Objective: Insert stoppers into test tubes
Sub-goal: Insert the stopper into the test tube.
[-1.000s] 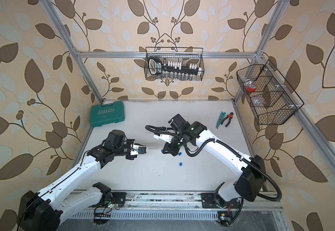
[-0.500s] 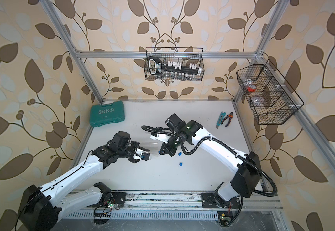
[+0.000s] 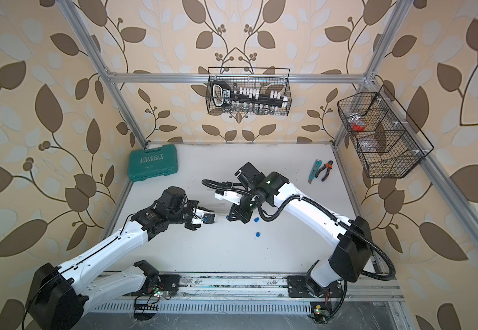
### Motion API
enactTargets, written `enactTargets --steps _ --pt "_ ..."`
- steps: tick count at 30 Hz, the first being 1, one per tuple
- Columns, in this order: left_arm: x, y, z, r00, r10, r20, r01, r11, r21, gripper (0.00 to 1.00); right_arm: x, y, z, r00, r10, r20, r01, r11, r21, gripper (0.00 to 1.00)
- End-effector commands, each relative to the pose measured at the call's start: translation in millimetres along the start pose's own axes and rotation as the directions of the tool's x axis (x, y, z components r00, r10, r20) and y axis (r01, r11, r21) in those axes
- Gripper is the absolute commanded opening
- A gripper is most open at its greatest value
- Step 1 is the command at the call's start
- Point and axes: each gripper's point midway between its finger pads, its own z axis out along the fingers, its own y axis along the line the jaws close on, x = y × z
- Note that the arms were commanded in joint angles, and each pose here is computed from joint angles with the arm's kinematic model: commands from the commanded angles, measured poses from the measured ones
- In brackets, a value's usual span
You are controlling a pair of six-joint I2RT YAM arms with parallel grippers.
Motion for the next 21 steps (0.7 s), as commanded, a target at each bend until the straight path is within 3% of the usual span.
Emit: enactTargets --steps 1,21 --pt "-15.2 12.2 -4.7 0.999 0.021 0.045 -0.019 0.999 -0.031 0.00 -1.5 0.5 -0.6 1.000 -0.020 -0.004 0.020 1.000 0.008 0.11" --pt "-26.7 11.2 -9.4 0.994 0.051 0.098 -0.049 0.998 -0.032 0.00 -4.3 -6.2 8.9 1.000 0.003 -0.006 -0.003 1.000 0.012 0.10"
